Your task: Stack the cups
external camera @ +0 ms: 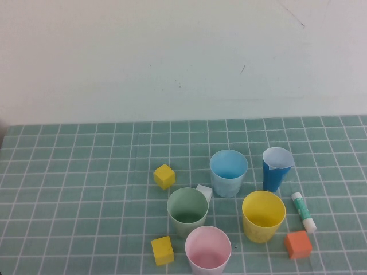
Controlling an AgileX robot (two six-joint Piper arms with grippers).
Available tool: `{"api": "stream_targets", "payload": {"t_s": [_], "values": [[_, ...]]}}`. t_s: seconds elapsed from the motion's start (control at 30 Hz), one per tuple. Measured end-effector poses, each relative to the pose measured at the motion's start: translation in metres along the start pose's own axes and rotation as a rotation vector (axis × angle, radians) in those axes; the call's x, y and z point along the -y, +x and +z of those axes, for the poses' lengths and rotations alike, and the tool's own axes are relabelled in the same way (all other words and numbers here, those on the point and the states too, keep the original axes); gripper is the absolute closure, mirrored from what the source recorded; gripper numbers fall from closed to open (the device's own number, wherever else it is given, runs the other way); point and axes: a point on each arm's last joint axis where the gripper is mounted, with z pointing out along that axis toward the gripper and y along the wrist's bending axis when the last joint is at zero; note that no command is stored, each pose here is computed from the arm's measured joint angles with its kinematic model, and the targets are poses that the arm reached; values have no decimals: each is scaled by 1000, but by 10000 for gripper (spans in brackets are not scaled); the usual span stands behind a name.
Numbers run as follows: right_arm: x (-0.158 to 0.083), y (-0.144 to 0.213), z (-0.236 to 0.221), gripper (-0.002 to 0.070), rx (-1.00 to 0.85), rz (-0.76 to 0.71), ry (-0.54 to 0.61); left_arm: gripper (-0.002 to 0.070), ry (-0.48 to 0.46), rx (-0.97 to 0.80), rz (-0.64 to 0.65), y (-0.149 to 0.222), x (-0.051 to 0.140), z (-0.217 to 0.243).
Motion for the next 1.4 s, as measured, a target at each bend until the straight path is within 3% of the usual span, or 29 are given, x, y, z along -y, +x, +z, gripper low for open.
{"api": "stream_targets", "payload": {"t_s": [1.4], "values": [[1,0,0,678,-3,-29,10,677,-4,0,64,0,0,0]]}}
